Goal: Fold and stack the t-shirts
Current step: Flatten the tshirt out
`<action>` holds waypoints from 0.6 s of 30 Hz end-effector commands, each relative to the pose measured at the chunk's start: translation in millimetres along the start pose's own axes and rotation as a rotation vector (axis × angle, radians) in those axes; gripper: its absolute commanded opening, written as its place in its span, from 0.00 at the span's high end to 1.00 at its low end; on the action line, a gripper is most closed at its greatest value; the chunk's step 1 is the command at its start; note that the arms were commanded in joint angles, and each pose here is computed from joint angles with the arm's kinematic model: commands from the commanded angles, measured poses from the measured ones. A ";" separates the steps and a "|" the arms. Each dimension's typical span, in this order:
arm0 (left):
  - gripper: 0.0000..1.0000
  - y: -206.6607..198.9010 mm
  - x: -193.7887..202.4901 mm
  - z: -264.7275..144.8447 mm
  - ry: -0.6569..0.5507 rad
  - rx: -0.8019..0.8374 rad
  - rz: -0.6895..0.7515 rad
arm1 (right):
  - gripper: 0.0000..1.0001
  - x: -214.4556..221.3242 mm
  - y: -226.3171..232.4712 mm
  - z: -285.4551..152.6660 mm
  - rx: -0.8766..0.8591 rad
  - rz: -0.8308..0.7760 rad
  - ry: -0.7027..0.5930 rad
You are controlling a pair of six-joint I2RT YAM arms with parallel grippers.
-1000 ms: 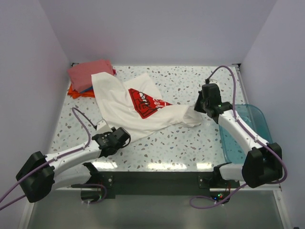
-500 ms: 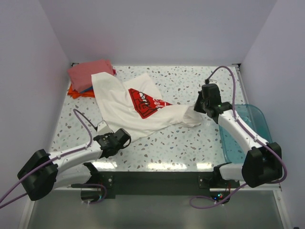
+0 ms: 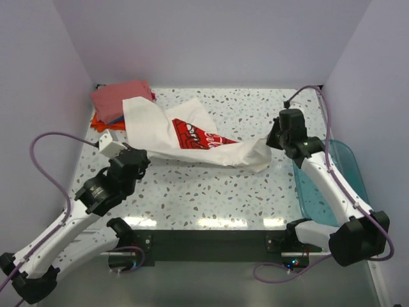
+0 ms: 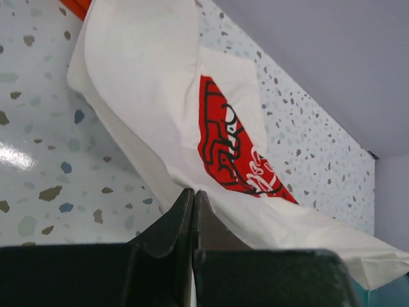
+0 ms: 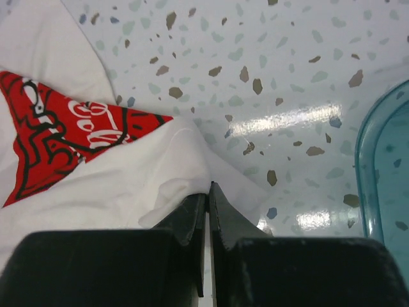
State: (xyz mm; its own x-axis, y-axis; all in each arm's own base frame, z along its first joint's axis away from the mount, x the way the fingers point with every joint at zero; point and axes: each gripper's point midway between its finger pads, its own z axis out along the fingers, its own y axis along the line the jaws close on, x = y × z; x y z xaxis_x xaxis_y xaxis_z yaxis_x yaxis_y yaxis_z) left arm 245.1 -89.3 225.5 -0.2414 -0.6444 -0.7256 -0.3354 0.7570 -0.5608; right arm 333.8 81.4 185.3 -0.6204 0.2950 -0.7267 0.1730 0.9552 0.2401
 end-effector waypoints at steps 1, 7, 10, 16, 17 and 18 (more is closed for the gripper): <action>1.00 -2.3 -61.8 -27.6 -0.134 -0.012 0.073 | 1.00 -51.5 -1.7 -55.1 -0.002 0.047 -0.163; 1.00 -38.2 -137.5 -68.7 -0.281 0.105 0.025 | 1.00 -101.0 2.3 -123.1 -0.043 0.083 -0.309; 1.00 -72.4 -153.7 -61.6 -0.332 0.136 0.082 | 1.00 -132.9 23.4 -136.4 -0.108 0.075 -0.355; 1.00 -154.7 -155.7 17.3 -0.276 0.275 0.205 | 1.00 -193.7 87.4 -95.5 -0.250 0.003 -0.356; 1.00 -167.7 -166.1 29.0 -0.257 0.344 0.203 | 1.00 -201.6 94.5 -88.4 -0.263 -0.006 -0.358; 1.00 -175.9 -169.2 41.5 -0.247 0.365 0.201 | 1.00 -214.0 105.3 -67.1 -0.267 -0.024 -0.352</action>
State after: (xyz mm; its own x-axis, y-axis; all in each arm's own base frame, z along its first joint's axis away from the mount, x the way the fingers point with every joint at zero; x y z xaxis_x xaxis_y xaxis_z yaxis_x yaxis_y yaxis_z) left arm 331.9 -78.5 406.8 -0.0100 -0.4882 -0.8727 -0.1690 0.8610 -0.4797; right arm 381.2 95.8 415.3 -0.2896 0.3588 -0.8873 0.0042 0.9275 0.3737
